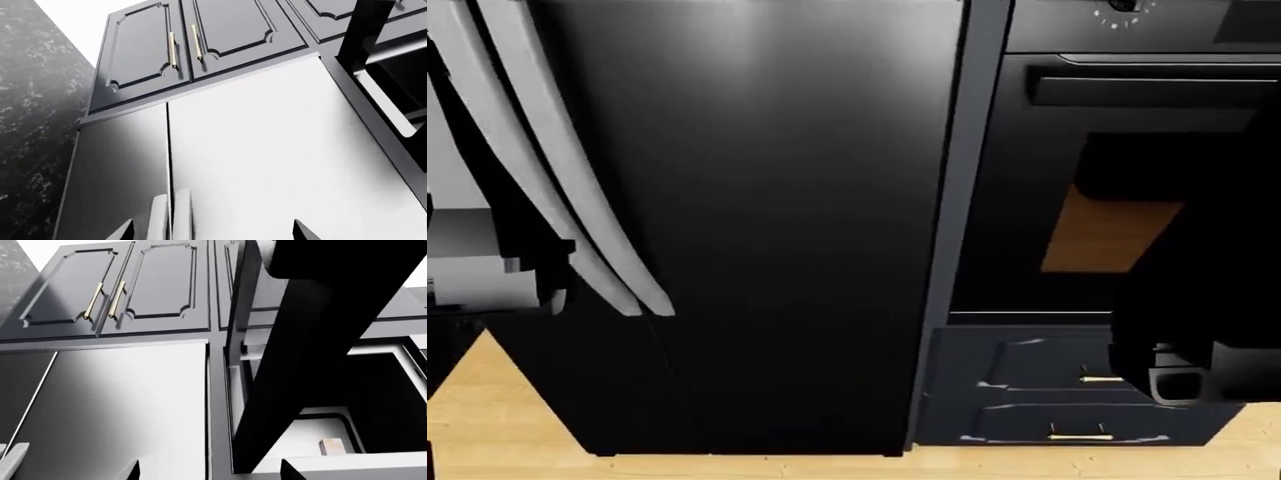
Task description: Close the microwave door
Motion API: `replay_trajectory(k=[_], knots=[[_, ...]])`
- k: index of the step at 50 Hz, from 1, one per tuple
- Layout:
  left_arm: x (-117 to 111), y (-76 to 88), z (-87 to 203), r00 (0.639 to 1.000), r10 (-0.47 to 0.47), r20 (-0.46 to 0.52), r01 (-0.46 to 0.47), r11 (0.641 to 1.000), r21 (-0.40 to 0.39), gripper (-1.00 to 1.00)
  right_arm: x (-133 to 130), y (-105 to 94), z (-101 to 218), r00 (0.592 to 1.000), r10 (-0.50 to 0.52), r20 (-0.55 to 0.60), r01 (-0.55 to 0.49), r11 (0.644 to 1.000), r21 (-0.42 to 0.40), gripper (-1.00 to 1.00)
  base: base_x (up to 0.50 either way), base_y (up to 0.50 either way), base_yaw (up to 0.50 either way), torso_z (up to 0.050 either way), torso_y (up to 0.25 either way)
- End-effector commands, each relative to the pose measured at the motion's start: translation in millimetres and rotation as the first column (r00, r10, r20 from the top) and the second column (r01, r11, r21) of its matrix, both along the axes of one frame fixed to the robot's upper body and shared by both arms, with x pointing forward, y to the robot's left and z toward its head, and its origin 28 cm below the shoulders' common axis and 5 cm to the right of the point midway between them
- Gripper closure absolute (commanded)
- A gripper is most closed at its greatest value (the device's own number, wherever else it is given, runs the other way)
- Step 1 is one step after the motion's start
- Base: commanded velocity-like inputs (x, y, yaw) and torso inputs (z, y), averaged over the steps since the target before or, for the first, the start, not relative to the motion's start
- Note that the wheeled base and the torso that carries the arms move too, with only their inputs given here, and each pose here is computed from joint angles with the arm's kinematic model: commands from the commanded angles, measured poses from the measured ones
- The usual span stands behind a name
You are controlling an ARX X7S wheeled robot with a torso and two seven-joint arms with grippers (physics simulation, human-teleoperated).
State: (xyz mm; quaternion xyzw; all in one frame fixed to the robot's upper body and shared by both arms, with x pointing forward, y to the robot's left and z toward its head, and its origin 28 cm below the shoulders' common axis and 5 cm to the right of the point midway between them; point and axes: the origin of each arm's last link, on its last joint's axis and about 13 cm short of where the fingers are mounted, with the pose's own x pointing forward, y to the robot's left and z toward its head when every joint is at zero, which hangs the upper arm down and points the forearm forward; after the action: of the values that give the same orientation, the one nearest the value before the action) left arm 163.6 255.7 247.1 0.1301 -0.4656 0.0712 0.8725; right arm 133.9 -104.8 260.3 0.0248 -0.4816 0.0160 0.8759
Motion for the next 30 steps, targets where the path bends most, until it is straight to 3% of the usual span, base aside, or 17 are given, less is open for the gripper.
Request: replay_trajectory(k=[1,12,30], knots=[[0.3,-0.9,0.7,1.0,-0.003,0.006,0.003,1.0,-0.001,-1.0,0.1,0.3,-0.7,1.0,0.0,-0.004,0.0,1.0,0.001,-1.0,0.05,0.5,0.0,0.0,0.0],[0.0,-1.2,0.3,1.0,-0.004,0.008,0.004,1.0,0.0,-1.0,-0.5,0.8,-2.5,1.0,0.006,-0.005,-0.006,1.0,0.015,-1.0,0.06,0.5,0.0,0.0,0.0],[-0.5,1.1,1.0,1.0,0.006,0.015,-0.005,1.0,-0.01,-1.0,-0.5,3.7,-2.6,1.0,0.031,0.004,-0.031,0.999,0.019,-1.0,0.14,0.08,0.0,0.0,0.0]])
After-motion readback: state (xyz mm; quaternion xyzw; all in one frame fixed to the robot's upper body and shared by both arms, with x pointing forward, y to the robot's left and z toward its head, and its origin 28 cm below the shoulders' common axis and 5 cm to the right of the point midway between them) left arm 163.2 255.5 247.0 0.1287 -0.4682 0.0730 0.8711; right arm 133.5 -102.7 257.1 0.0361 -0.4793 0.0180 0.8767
